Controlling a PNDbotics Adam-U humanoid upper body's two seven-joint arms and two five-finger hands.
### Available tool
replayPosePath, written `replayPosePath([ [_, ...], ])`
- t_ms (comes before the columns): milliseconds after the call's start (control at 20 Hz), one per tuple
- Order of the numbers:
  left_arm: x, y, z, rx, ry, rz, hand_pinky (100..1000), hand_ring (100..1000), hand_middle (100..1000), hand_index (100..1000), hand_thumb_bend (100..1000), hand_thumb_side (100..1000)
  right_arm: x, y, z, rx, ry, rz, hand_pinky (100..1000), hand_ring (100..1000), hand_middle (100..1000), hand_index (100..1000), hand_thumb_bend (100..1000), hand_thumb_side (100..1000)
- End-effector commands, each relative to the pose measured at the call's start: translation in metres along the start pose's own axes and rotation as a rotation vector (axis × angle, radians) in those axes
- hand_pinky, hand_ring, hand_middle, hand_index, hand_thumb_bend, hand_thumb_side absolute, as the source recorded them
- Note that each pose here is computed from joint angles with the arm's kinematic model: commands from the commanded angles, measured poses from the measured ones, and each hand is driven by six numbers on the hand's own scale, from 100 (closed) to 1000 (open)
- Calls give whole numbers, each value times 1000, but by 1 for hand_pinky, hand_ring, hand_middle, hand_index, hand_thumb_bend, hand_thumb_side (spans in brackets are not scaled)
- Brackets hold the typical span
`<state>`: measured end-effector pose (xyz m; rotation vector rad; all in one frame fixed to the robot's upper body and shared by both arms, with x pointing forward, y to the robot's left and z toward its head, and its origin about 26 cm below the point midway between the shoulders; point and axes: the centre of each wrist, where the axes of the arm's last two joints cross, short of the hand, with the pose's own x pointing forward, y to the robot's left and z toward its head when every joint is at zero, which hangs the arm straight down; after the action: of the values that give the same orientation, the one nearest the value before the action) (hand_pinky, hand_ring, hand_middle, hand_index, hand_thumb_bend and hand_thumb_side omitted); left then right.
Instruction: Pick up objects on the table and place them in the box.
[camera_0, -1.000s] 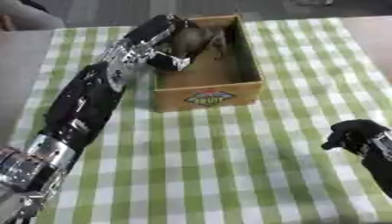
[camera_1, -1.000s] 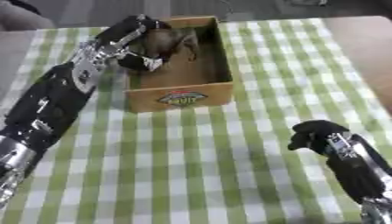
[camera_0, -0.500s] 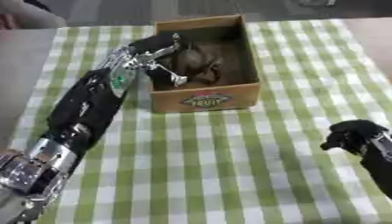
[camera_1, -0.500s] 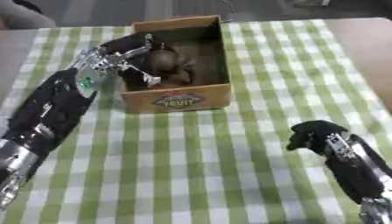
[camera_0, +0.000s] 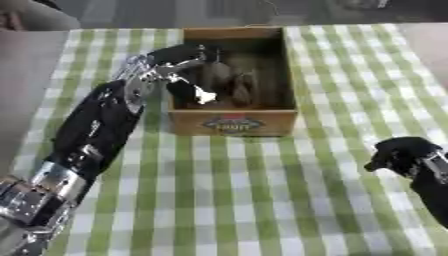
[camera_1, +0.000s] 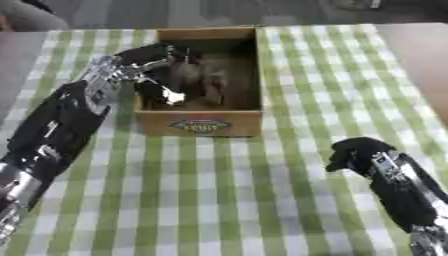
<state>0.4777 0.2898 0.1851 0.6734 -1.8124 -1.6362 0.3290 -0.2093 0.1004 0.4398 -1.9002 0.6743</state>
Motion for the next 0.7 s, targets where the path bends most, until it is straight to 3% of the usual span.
replayPosePath([
  [50,4,27,1,133,-36,-4,851,926,944,854,100,908,4,-4,0,-1,-7,14,657,572,546,700,100,843],
  [200,10,36,-1,214,-94,16,877,943,966,869,100,980,4,-4,0,1,-6,14,657,573,546,700,100,844],
  [350,14,42,-2,205,-129,0,873,939,962,882,100,923,3,-4,0,2,-5,15,657,574,545,700,100,842],
  [550,16,36,-6,71,-129,-43,848,918,941,879,100,872,4,-4,-1,4,-5,15,656,574,545,700,100,843],
  [700,15,26,-10,-50,-102,-75,845,911,927,880,100,891,4,-4,-1,7,-6,16,656,575,545,700,100,845],
])
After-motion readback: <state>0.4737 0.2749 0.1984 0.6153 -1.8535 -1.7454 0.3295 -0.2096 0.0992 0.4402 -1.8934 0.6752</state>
